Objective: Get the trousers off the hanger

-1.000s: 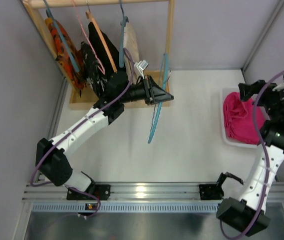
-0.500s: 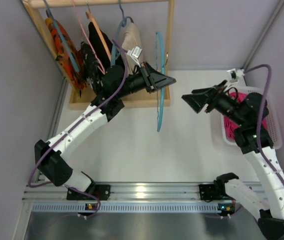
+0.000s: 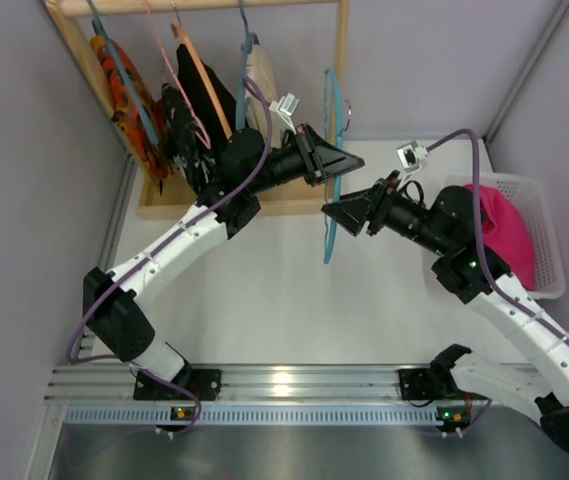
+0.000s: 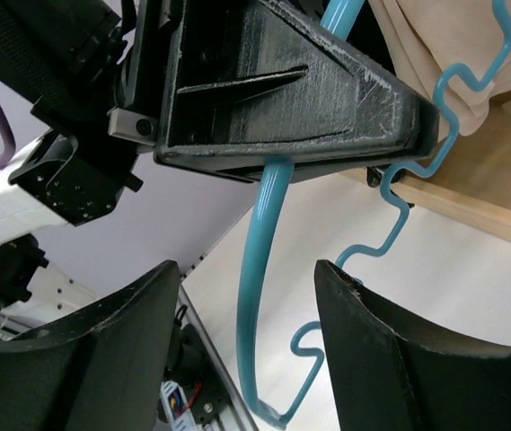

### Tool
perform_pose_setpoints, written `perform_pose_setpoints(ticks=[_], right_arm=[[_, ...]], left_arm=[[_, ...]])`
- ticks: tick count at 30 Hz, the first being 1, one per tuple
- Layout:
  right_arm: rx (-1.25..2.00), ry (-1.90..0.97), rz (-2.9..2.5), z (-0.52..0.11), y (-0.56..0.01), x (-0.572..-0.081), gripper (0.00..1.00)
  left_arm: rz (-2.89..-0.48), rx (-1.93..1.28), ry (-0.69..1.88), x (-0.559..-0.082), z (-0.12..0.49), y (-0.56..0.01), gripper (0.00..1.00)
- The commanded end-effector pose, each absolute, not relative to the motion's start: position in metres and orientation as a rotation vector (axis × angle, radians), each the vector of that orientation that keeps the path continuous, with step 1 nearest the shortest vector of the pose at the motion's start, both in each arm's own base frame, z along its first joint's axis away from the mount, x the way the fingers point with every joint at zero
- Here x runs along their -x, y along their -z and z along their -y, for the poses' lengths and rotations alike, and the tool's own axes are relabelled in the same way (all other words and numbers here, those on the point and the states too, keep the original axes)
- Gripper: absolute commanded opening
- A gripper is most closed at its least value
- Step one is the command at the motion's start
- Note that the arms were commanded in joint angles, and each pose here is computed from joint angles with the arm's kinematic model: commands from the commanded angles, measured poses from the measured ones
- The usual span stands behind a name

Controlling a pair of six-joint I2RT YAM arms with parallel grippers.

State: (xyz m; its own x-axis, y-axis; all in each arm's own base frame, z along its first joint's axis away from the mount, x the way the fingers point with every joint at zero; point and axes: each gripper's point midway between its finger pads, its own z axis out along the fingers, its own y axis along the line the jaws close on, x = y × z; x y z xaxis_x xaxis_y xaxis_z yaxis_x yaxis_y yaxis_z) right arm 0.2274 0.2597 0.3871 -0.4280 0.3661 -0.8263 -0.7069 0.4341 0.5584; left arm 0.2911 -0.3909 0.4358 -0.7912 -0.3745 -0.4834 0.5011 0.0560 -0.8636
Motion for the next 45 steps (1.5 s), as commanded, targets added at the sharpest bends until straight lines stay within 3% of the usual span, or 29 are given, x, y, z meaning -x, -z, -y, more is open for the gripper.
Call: perform_pose_setpoints(ticks=[1,5,8,9,10,14,15,25,26,29,33,45], right_arm=[[0.283,-1.214,-1.523,-0.263,-0.414,-0.234,0.62],[0.292,-1.248,-1.501,-0.269,-0.421,-0.231,0.45],[0.301,-1.261,-1.481,-0.268,-0.430,-0.227,0.16],[0.303,-1.259,-1.478,-0.268,-0.431,-0.226,0.02],[0.302,-1.253,-1.473,-0.266,-0.433,-0.225,0.00],[0.279,-1.226,-1.447,-0.255,-0.445,-0.225,0.00],[0.266,-1.219,-1.450,-0.252,-0.445,-0.228,0.00],[0.280,-1.306,-1.462,-0.248,-0.447,-0.212,0.00],[0.278,-1.324,-1.474,-0.249,-0.443,-0.210,0.00],[0.296,-1.345,-1.506,-0.249,-0.431,-0.201,0.00],[0.370,-1.371,-1.499,-0.250,-0.425,-0.188,0.00],[0.372,-1.532,-1.510,-0.264,-0.445,-0.181,0.00]], left_arm=[[-1.532,-0.187,1.833,-0.283,0.387,-0.487,0.00],[-1.538,-0.184,1.820,-0.286,0.389,-0.485,0.00],[-1.552,-0.185,1.814,-0.286,0.389,-0.482,0.04],[-1.557,-0.184,1.811,-0.286,0.389,-0.481,0.07],[-1.561,-0.182,1.809,-0.286,0.389,-0.480,0.11],[-1.577,-0.188,1.782,-0.285,0.385,-0.477,0.29],[-1.594,-0.184,1.774,-0.285,0.385,-0.472,0.40],[-1.586,-0.288,1.712,-0.262,0.367,-0.462,0.73],[-1.579,-0.310,1.702,-0.258,0.365,-0.462,0.83],[-1.559,-0.375,1.653,-0.246,0.356,-0.456,0.93],[-1.541,-0.447,1.584,-0.232,0.343,-0.449,0.99],[-1.273,-0.586,1.371,-0.225,0.296,-0.521,0.99]])
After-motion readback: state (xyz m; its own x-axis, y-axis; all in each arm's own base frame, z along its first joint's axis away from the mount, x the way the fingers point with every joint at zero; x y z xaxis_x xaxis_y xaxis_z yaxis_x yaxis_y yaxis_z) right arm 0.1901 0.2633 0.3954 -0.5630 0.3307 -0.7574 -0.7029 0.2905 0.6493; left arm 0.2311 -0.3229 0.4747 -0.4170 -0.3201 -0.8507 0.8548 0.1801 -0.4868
